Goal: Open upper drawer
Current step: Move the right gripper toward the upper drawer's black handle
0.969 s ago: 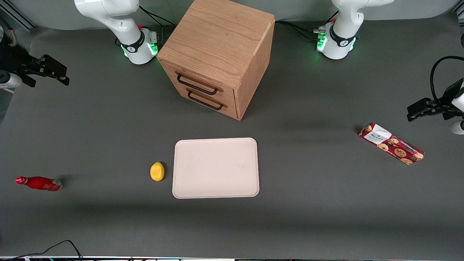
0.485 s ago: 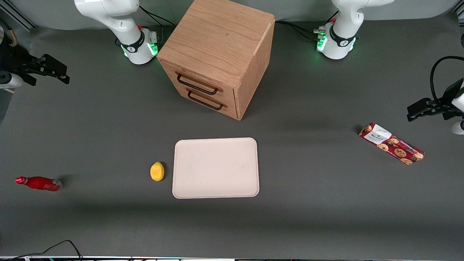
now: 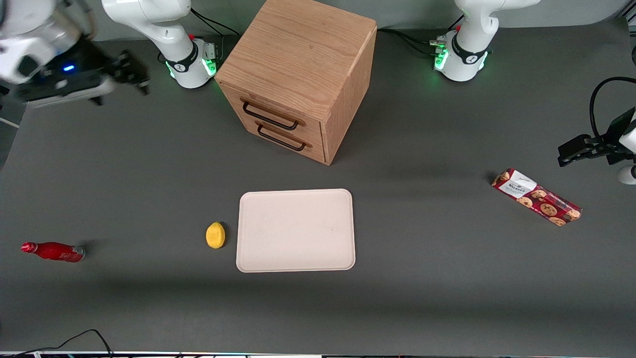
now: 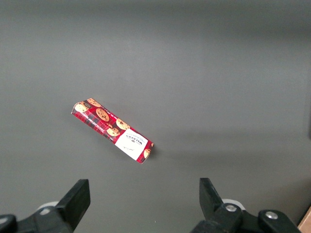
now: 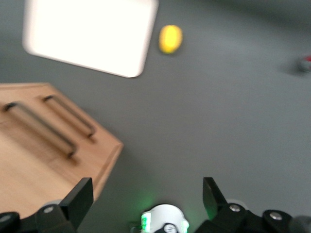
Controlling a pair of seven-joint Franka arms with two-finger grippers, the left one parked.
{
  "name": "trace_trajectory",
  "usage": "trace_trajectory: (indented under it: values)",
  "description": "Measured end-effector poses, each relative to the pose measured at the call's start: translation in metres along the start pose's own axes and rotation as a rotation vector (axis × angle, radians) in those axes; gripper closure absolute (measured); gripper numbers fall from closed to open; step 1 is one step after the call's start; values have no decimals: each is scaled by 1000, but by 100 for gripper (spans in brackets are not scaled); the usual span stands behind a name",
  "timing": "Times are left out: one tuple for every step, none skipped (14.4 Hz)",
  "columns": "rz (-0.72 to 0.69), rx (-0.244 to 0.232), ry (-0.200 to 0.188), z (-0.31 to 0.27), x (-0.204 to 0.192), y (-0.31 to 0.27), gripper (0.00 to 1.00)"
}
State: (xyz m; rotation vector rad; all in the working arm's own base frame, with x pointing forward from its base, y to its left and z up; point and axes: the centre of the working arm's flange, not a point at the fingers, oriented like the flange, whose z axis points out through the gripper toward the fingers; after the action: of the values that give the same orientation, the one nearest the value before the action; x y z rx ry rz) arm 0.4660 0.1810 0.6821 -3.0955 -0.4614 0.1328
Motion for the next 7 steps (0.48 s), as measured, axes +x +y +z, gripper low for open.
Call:
trace_trajectory:
  values:
    - [-31,17,2,-2,-2,-17,0]
    - [-59,24,3,-3,-4,-33,0]
    - [-79,24,3,-3,-7,-49,0]
    - [-94,21,1,-2,-10,-66,0]
    - [-107,16,0,-1,-13,-82,0]
    - [-119,12,-1,0,-15,-94,0]
    - [-128,10,-2,1,-17,-102,0]
